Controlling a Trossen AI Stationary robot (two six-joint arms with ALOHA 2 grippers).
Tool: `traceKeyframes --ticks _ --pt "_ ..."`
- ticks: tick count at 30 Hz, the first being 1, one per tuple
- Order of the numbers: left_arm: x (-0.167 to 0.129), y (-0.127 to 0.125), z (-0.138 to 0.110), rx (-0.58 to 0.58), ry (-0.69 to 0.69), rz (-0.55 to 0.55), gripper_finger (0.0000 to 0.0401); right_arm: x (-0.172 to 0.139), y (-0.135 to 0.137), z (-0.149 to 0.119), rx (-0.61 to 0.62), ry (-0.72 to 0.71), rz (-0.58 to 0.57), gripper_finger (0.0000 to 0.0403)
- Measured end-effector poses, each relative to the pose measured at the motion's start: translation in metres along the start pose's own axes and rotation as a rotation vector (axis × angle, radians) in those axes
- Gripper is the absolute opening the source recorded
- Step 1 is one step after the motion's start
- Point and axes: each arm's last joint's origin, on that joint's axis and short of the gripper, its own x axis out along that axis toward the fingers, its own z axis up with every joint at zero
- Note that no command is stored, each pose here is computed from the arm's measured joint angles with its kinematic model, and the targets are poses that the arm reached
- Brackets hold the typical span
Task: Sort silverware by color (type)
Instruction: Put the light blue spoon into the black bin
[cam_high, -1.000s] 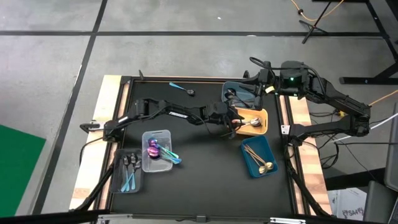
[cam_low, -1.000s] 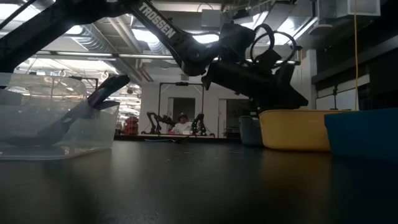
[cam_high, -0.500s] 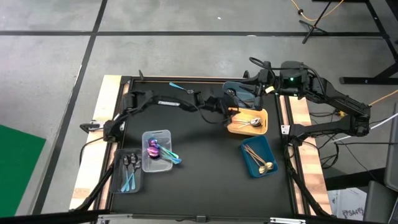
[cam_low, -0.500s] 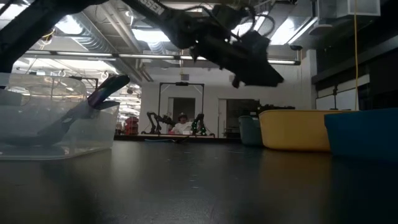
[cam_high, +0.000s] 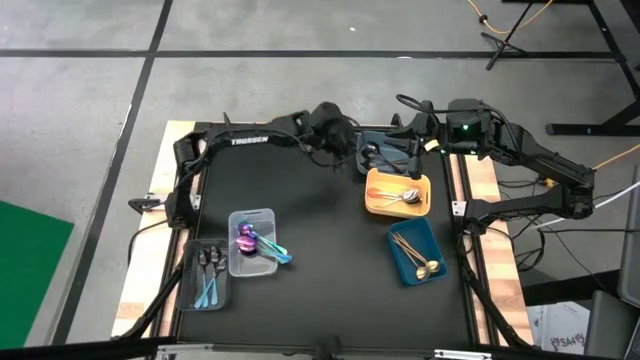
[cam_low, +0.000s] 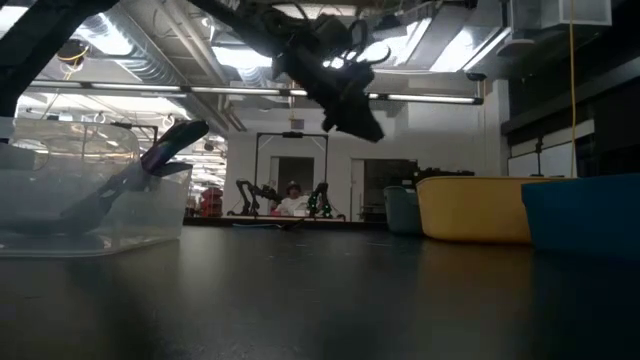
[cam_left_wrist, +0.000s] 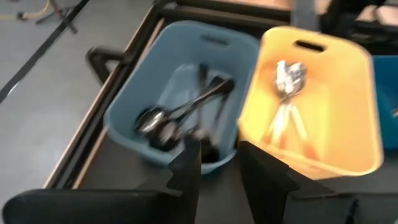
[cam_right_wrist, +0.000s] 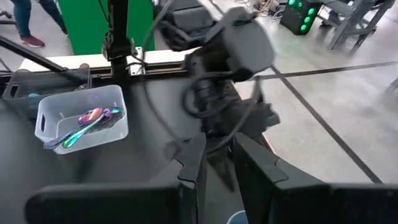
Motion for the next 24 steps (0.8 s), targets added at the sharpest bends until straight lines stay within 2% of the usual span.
traceKeyframes --ticks 9,18,24 --pt "-0.012 0.053 -0.022 -0.026 0.154 0.082 0.0093 0.001 0.005 -0.003 0.003 0.024 0.15 0.0072" --pt "-0.025 0.095 -0.038 -0.11 0.236 0.143 0.0092 0.015 0.006 -0.018 -0.022 0.059 0.155 0.0072" --pt "-0.034 0.114 -0.049 -0.032 0.297 0.151 0.0092 0.03 0.007 -0.036 -0.019 0.09 0.159 0.0072"
